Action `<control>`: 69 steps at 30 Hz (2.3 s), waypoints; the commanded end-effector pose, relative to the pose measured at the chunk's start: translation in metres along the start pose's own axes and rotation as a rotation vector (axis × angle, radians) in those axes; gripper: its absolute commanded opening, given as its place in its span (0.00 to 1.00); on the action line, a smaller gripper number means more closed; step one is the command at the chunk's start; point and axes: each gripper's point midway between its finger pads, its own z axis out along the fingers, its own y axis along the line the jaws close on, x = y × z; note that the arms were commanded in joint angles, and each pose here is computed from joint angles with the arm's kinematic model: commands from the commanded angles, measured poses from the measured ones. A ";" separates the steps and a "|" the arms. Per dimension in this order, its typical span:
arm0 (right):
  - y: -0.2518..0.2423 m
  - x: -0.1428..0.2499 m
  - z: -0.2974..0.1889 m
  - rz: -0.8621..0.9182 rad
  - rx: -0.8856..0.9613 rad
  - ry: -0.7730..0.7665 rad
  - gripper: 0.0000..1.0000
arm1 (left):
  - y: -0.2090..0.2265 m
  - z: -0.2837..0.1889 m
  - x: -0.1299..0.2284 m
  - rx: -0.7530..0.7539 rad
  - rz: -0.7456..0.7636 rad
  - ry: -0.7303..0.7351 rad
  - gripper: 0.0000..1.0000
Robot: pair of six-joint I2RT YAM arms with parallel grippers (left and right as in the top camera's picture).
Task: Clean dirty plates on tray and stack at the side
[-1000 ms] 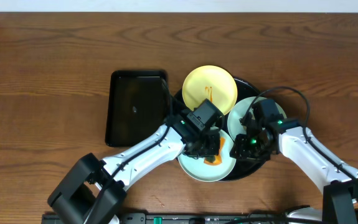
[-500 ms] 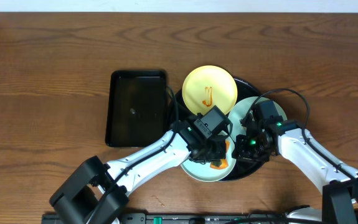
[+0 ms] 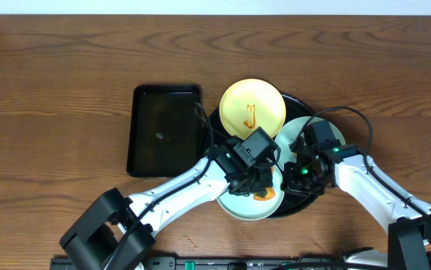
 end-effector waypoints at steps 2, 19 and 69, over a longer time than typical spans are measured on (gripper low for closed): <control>-0.001 0.004 0.004 0.000 0.005 0.019 0.01 | 0.002 0.005 -0.001 -0.016 -0.027 -0.003 0.07; -0.001 0.005 0.004 0.000 0.005 0.020 0.01 | 0.006 0.026 0.005 -0.068 -0.016 -0.019 0.07; 0.037 -0.029 0.006 -0.073 -0.116 -0.118 0.23 | 0.062 0.031 -0.047 -0.236 0.095 -0.107 0.07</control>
